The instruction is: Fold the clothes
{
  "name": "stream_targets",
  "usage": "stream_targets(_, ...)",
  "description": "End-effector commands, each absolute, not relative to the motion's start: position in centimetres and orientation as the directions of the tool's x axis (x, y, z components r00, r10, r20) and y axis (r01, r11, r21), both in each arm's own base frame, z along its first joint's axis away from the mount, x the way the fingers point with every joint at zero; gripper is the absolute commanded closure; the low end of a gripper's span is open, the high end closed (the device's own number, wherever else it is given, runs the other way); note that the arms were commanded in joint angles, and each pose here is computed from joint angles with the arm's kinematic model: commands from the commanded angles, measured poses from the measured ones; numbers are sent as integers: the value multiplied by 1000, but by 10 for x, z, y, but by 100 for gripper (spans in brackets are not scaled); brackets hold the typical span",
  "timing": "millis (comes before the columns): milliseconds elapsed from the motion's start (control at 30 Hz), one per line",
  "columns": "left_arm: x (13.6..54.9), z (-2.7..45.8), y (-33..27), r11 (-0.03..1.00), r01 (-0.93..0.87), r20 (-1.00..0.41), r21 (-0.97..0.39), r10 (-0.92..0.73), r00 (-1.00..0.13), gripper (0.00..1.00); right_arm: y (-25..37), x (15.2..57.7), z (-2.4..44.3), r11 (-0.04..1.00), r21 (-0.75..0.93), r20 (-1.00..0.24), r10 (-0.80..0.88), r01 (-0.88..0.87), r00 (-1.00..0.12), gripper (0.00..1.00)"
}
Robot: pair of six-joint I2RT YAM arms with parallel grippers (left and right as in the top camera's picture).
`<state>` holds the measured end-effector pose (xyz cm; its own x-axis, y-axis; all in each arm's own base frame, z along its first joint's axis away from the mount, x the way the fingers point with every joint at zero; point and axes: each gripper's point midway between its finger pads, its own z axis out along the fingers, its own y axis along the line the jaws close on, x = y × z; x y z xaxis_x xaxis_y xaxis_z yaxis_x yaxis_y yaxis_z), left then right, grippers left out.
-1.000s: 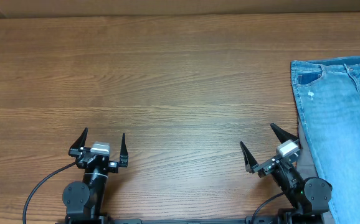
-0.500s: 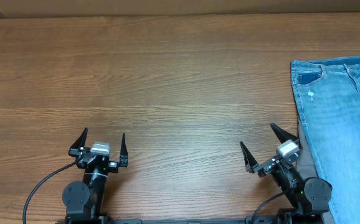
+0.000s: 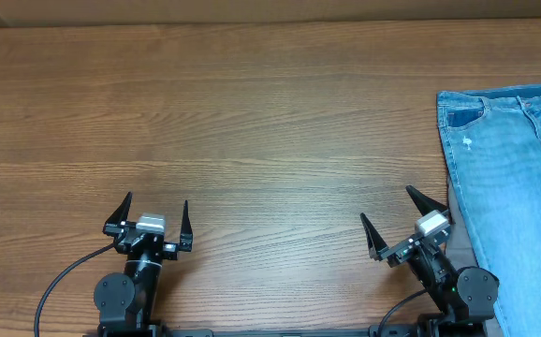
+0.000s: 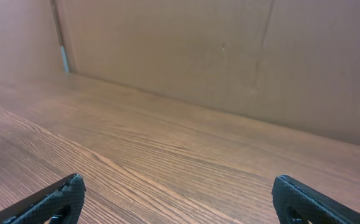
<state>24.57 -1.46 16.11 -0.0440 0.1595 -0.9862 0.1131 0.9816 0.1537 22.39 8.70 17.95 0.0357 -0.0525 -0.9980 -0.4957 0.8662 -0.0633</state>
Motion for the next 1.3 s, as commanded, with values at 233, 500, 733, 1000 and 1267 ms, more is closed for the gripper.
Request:
stream_targets(233,231,180,-69,906,420,-999,48,36,37,0,103,212,194,794,114,-991,132,-597,-14,0)
stream_targets(500,218,243,-75,888,459,-977,19,-81,199,0,101,200,255,775,167,-965,256,-610,61,0)
stream_targets(733,219,282,-51,947,315,-992,-60,-91,84,0,71,214,283,871,267,-960,276,-412,-37,0)
stream_targets(1000,249,320,-26,981,143,-967,-132,-95,-237,0,62,255,303,916,299,-915,196,-269,-352,0)
stream_targets(1267,296,323,-24,982,101,-789,-157,-64,-611,0,56,311,315,952,217,-751,21,-216,-660,0)
